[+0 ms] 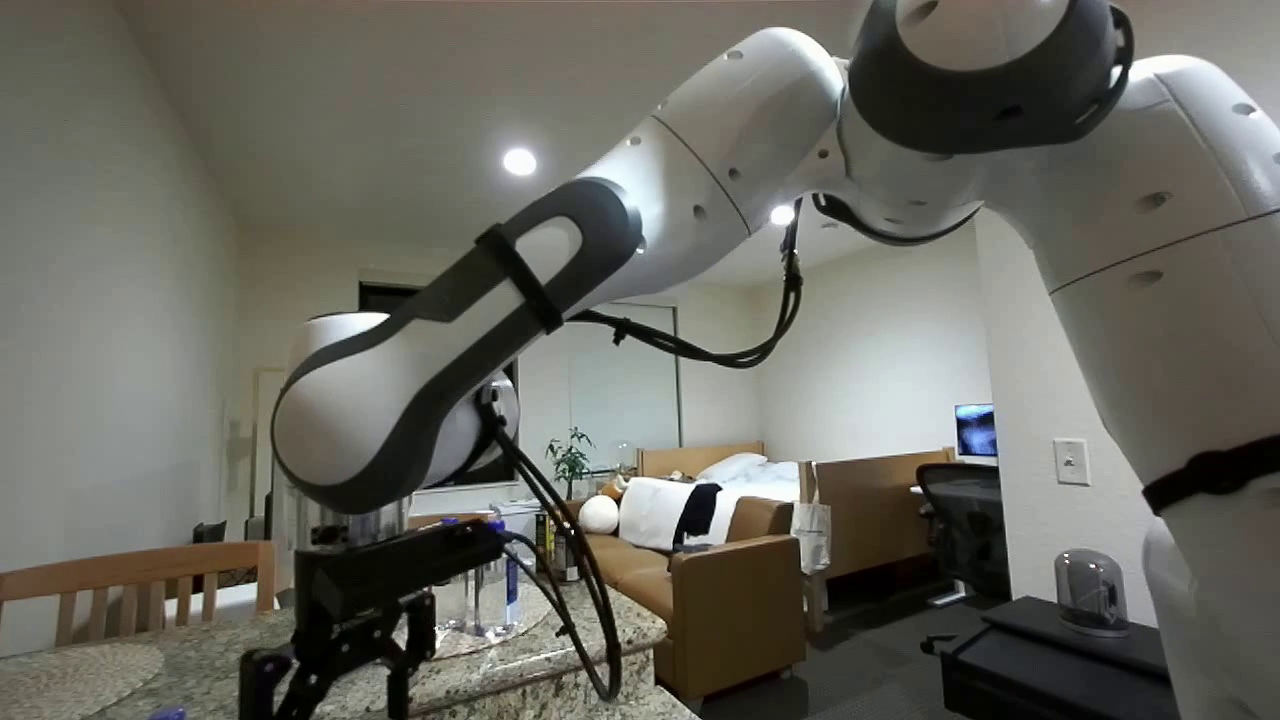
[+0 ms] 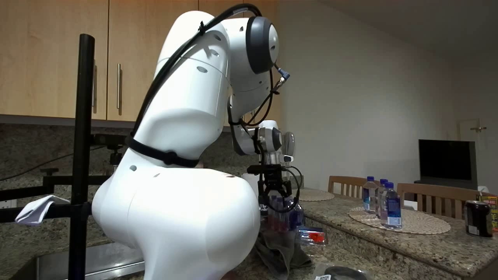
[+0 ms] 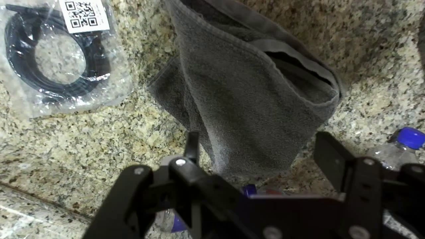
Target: Move the Gray towel to the left
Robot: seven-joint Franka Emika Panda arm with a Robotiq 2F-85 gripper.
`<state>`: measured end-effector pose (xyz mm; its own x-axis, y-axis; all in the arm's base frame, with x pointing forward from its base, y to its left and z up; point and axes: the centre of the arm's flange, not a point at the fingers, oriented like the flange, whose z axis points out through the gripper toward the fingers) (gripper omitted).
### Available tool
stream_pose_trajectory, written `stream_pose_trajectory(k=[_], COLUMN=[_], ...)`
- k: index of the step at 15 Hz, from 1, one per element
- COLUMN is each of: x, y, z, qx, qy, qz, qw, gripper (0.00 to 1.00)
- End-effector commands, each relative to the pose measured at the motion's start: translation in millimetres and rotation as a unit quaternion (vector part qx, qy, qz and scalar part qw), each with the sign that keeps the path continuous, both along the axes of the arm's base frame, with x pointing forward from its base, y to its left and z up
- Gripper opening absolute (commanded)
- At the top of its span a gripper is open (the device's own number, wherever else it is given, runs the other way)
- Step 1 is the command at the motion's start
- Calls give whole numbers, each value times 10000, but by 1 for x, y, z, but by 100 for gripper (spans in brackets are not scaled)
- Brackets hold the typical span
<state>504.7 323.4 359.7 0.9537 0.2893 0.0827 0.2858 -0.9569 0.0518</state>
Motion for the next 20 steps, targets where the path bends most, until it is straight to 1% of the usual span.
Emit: stream_pose_trajectory(k=[1,5,7,9,10,11,13,14,16,17,18,20], x=[-19,-26,-30,-30,-29,-29,-23,-20,-19,-18,-18,-20], y=[-40,-80,-103,-129,-141,-152,-178,-193,-220,-231,-243,-264], z=[34,67,77,80,77,77,74,73,74,75,79,94], qx=[369,924,1099,1109,937,852,422,151,-261,-399,-500,-580], qy=[188,328,417,500,541,603,391,208,-59,-169,-196,25], qz=[351,889,1131,1339,1397,1408,1263,1089,880,807,677,322], qw=[9985,9912,9866,9835,9843,9845,9903,9937,9958,9958,9963,9978], gripper=[100,100,100,100,100,100,100,100,100,100,100,100])
